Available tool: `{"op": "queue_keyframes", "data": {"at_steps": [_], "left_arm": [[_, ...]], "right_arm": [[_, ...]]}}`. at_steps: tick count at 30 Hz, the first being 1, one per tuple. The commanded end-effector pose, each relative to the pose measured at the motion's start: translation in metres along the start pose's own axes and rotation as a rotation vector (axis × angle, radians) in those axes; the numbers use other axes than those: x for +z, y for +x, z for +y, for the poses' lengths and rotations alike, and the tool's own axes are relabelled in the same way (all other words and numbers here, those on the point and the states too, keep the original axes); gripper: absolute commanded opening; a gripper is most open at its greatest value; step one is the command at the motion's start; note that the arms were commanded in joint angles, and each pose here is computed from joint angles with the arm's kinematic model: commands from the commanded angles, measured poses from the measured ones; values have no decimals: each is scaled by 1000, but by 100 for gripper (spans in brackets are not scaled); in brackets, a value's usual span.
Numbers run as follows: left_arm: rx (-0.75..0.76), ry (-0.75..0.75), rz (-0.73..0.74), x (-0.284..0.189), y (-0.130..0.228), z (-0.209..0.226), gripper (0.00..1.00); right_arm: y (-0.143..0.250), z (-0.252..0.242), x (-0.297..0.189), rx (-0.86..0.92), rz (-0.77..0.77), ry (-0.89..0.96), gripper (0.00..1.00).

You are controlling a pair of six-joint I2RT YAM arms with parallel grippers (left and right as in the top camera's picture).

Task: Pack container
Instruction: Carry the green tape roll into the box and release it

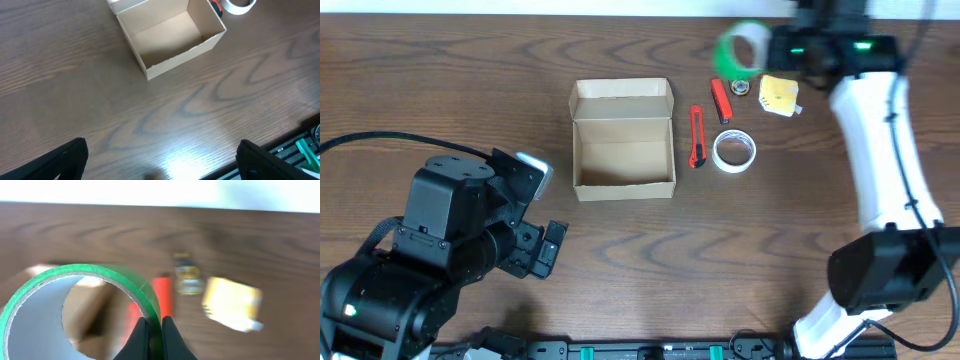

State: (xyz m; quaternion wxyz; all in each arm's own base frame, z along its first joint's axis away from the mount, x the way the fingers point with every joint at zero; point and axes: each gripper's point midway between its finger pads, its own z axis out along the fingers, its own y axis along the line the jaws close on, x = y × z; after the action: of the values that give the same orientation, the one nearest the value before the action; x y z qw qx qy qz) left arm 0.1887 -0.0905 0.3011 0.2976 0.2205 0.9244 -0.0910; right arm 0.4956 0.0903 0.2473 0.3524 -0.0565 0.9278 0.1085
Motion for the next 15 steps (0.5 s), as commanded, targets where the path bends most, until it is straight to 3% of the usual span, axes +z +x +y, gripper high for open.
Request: {"op": "queue_keyframes", "data": {"at_steps": [1,7,15], "left_arm": [[15,1,-1,-1,0,0,95],[15,1,-1,-1,0,0,95],[15,1,-1,-1,0,0,95]], "right_arm": [[11,61,7,-24,37,-111,1],[55,129,32,-54,173,-155,1],[112,168,68,-114,322,-112,1]]}}
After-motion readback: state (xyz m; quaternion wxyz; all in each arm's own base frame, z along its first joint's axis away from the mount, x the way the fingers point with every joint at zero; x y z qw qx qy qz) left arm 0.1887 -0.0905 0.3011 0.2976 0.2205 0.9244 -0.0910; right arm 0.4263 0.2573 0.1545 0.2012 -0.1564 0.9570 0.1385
